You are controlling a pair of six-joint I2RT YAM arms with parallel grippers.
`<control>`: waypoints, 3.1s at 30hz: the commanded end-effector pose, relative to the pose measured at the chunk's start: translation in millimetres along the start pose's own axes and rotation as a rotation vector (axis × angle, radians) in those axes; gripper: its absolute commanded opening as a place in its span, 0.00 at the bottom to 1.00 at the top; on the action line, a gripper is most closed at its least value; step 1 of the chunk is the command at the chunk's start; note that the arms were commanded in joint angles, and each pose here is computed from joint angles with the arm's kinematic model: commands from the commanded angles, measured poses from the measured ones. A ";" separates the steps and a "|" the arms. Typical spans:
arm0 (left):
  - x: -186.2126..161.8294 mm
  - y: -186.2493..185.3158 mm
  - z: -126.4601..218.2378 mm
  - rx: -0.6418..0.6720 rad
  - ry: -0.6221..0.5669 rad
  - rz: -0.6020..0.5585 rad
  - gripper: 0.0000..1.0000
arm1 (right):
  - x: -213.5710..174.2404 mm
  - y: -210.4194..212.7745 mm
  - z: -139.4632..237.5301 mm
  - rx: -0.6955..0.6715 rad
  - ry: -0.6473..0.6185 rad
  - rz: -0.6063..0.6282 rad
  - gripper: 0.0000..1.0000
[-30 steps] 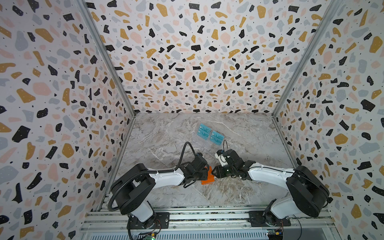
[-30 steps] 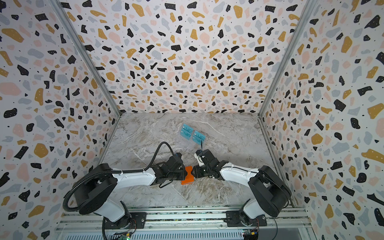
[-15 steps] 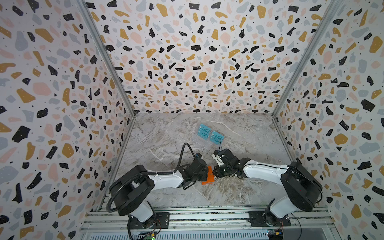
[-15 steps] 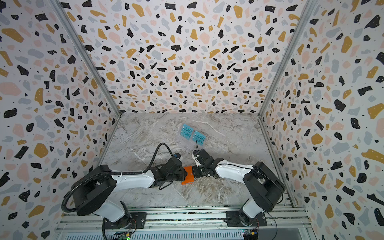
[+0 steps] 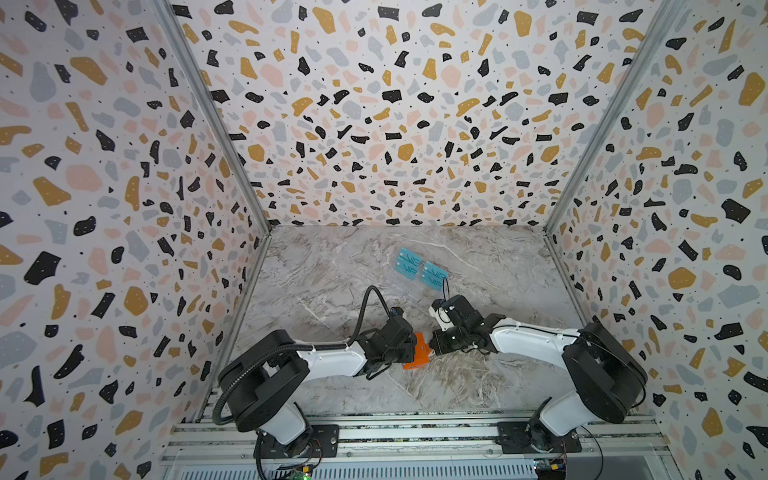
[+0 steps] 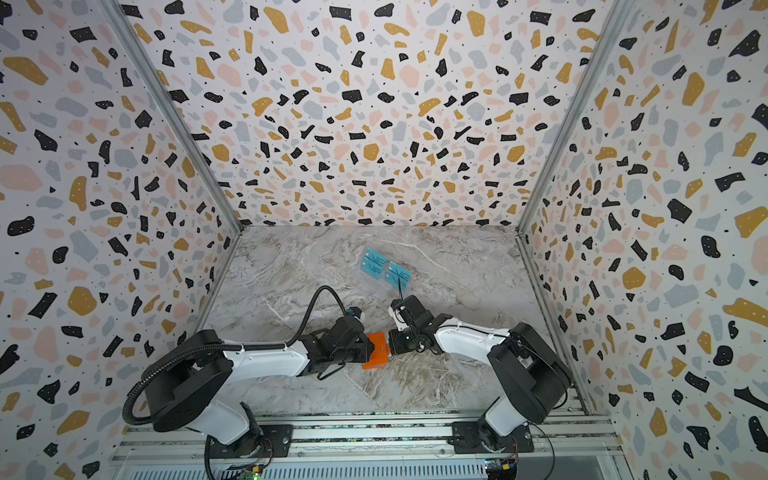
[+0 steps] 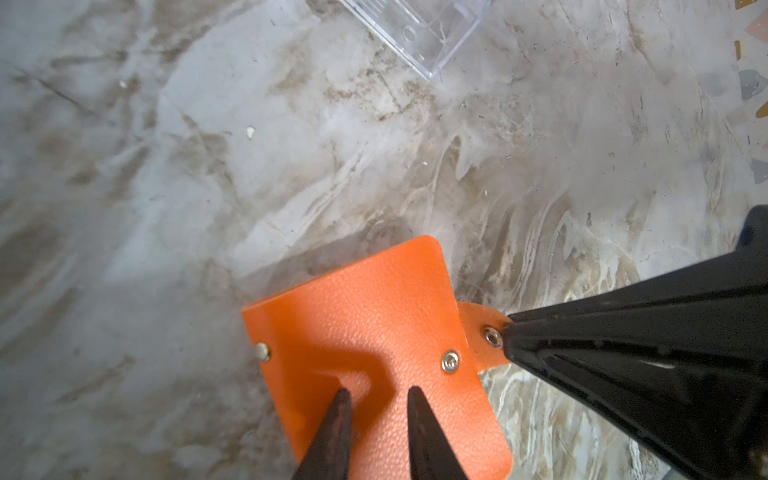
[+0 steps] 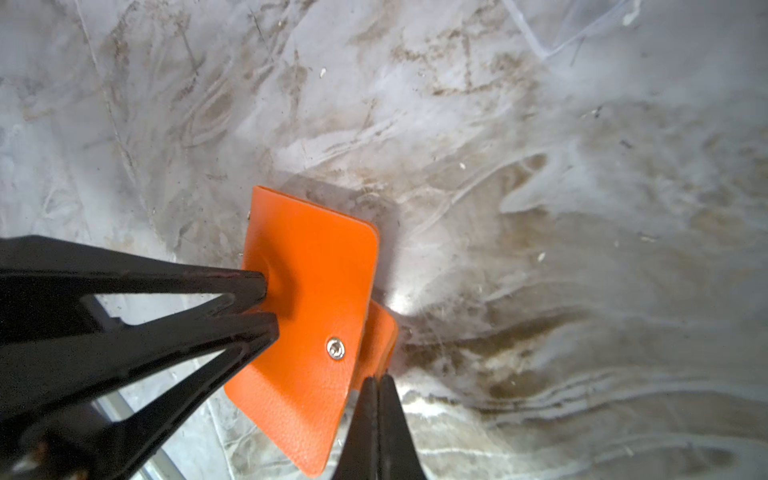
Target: Put the credit cards into the card holder
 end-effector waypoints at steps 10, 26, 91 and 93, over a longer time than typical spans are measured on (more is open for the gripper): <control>-74.2 47.5 -6.3 0.154 0.265 -0.024 0.27 | 10.4 23.4 9.0 0.180 -0.038 0.087 0.00; -73.8 46.2 -6.8 0.147 0.263 -0.021 0.27 | 10.5 25.4 -4.2 0.198 0.013 0.128 0.00; -75.1 44.6 -6.5 0.128 0.262 -0.014 0.26 | -7.2 41.1 -22.5 0.056 0.170 0.296 0.00; -74.8 43.6 -6.4 0.125 0.262 -0.013 0.26 | -7.7 42.8 -22.6 0.058 0.171 0.303 0.00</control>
Point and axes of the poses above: each gripper's point midway between its finger pads, its own z axis back along the fingers, its own y axis along the line the jaws close on, x = y × z, the point moved 1 cm from there along z, back along the fingers, and after that the axes turned 1 degree about z, right-handed, at the moved point
